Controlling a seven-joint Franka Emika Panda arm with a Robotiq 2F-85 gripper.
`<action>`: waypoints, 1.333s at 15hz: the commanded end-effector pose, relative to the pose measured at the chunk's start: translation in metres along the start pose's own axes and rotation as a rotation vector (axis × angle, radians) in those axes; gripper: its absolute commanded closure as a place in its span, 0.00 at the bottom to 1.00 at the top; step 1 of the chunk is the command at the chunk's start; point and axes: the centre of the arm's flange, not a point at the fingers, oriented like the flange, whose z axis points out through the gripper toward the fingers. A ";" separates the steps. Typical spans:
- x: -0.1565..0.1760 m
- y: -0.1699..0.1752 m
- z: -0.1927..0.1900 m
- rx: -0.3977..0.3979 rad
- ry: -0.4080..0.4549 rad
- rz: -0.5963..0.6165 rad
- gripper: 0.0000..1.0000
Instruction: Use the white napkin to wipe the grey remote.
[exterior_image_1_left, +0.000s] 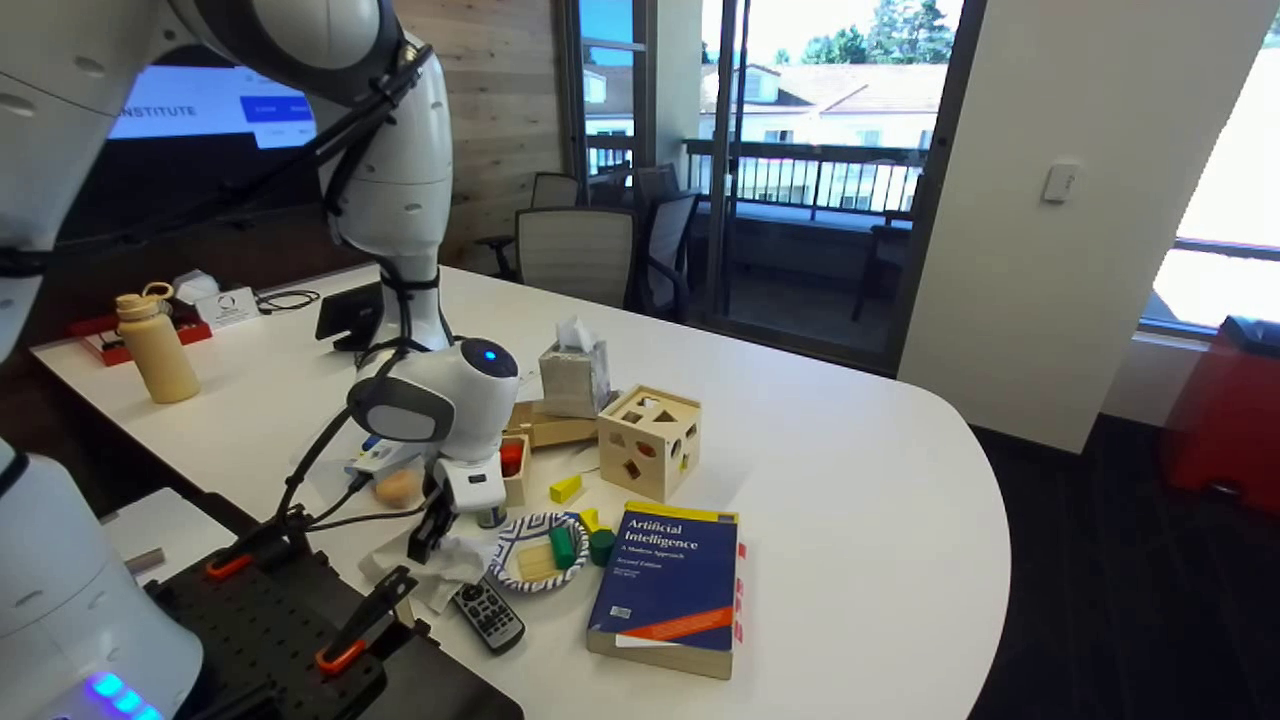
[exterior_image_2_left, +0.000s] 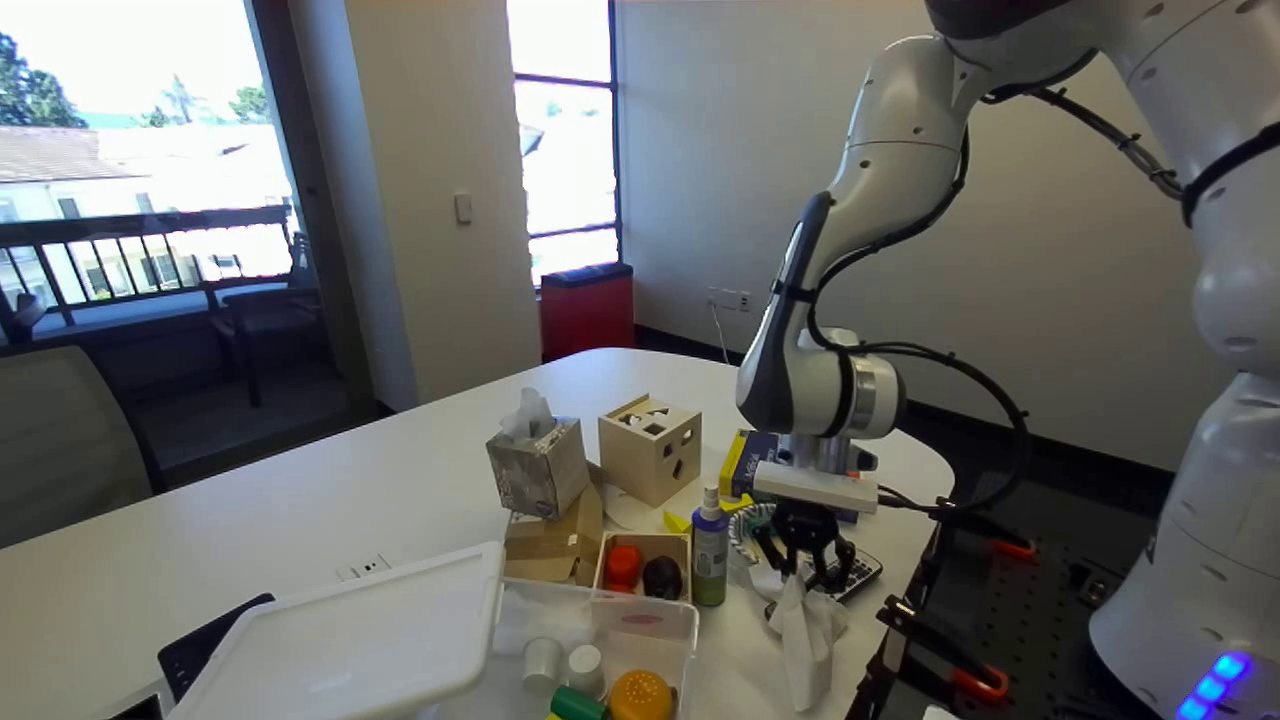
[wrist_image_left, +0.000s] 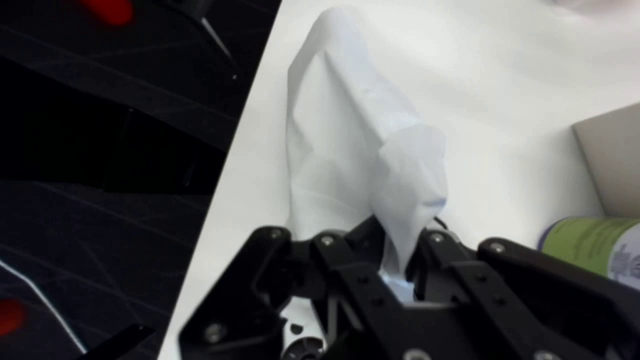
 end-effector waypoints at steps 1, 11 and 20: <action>-0.005 0.016 -0.011 -0.049 0.080 0.049 0.99; 0.006 0.031 -0.038 -0.064 0.307 0.142 0.99; 0.024 0.033 -0.047 -0.096 0.522 0.177 0.99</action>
